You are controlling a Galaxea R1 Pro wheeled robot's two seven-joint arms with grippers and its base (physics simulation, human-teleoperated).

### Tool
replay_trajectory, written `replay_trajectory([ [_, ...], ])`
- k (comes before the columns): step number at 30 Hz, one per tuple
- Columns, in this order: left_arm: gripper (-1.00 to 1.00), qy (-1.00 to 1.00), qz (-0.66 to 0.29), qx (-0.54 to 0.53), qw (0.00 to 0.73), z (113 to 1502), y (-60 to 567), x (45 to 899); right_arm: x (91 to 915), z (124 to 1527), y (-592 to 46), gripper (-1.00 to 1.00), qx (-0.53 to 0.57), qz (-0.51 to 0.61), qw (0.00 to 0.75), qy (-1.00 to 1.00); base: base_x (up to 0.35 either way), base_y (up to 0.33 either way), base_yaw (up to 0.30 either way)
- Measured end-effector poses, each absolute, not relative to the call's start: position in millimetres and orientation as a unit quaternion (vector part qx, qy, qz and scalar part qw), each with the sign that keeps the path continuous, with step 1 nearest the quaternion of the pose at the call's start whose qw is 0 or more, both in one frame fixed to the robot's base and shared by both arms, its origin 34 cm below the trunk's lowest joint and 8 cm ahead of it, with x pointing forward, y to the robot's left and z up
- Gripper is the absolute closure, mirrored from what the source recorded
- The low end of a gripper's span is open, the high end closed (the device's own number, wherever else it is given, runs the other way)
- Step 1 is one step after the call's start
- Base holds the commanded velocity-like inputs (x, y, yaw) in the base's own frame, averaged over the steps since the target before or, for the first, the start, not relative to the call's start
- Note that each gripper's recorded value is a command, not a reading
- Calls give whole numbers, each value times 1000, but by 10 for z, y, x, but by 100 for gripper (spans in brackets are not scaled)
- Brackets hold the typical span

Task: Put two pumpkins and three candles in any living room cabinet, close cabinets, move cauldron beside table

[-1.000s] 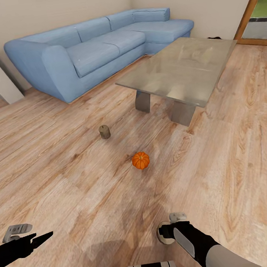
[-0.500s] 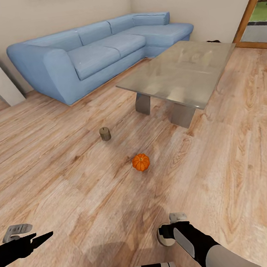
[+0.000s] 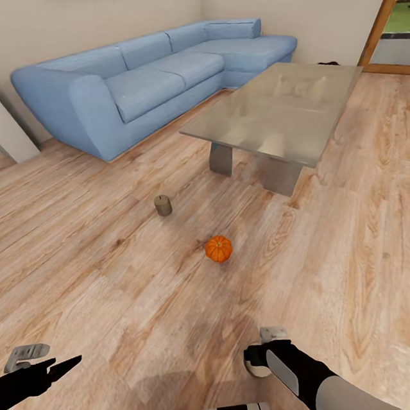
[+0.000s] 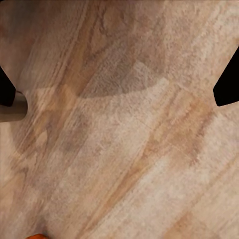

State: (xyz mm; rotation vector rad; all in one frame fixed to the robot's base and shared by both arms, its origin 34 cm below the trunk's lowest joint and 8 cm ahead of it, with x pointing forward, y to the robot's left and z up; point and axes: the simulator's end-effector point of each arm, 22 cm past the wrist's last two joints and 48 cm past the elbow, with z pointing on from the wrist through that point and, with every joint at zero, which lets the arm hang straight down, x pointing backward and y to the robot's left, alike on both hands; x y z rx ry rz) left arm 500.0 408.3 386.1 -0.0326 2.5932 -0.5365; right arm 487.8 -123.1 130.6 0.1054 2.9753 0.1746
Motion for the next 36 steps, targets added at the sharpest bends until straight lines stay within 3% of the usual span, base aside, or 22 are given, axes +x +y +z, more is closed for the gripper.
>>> replay_trajectory([
  [36,-100,954,-196,-13,228,3688,4083,4963,4729,1132,-1243,-100,37,57,59,996,0,0,0],
])
